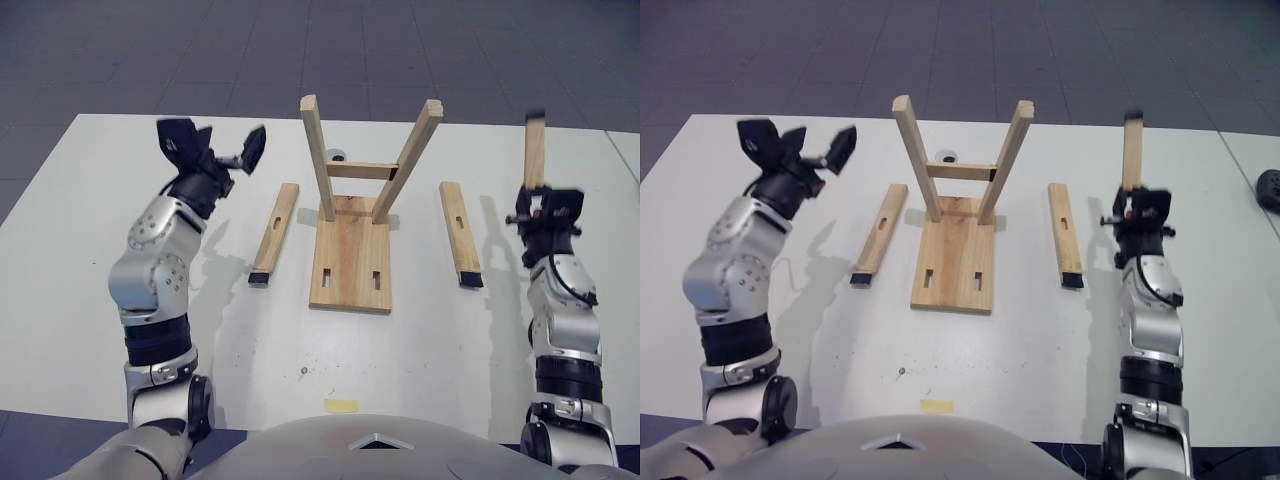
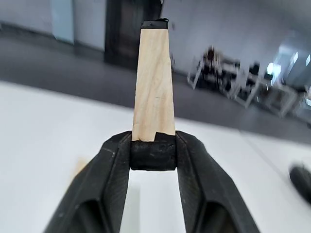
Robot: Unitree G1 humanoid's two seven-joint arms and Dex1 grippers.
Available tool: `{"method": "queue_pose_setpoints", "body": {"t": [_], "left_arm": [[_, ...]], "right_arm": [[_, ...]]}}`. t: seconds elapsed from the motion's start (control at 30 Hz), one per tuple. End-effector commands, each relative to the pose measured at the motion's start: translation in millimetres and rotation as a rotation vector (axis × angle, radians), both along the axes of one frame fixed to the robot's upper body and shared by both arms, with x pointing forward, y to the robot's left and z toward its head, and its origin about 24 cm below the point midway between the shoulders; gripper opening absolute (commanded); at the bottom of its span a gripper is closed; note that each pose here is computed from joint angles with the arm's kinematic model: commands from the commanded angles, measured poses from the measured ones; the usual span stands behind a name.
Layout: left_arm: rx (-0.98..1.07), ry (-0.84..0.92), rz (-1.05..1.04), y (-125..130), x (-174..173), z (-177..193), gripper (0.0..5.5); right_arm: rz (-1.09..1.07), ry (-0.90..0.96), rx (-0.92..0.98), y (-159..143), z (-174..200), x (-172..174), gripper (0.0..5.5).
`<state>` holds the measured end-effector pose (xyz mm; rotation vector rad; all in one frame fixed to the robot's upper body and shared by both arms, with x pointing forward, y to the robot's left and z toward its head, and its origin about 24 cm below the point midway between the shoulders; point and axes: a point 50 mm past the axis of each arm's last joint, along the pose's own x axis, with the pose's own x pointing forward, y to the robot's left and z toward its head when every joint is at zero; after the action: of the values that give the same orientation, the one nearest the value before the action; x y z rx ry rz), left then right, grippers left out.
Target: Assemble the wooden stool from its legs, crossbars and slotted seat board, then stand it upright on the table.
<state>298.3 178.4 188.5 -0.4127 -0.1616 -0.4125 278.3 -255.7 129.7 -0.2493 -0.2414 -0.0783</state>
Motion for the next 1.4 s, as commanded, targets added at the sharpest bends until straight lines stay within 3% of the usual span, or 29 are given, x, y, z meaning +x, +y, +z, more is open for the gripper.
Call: {"method": "queue_pose_setpoints", "body": {"t": [0.03,0.13,0.27,0.5,0.87,1.4], "left_arm": [[-0.276,-0.144,-0.266,-14.8,-9.6,57.7,5.40],[-0.337,-0.169,-0.435,-33.3,-21.0,71.2,5.40],[-0.404,-0.122,-0.577,-54.8,-30.1,71.4,5.40],[-0.458,-0.086,-0.638,-60.7,-33.7,77.7,5.40],[-0.334,-0.081,-0.594,-64.2,-32.2,79.2,3.61],[-0.264,-0.122,-0.588,-63.5,-34.9,75.6,0.86]], "right_arm": [[0.249,-0.344,-0.070,50.6,76.2,-4.2,1.31],[0.483,-0.425,-0.065,89.6,100.4,-16.3,1.31],[0.770,-0.337,-0.059,128.3,90.6,-34.4,1.31],[0.854,-0.245,-0.080,144.3,70.5,-44.4,1.31],[0.810,-0.234,-0.195,149.6,57.9,-45.0,1.31],[0.815,-0.216,-0.148,149.2,55.6,-44.8,1.31]]}}
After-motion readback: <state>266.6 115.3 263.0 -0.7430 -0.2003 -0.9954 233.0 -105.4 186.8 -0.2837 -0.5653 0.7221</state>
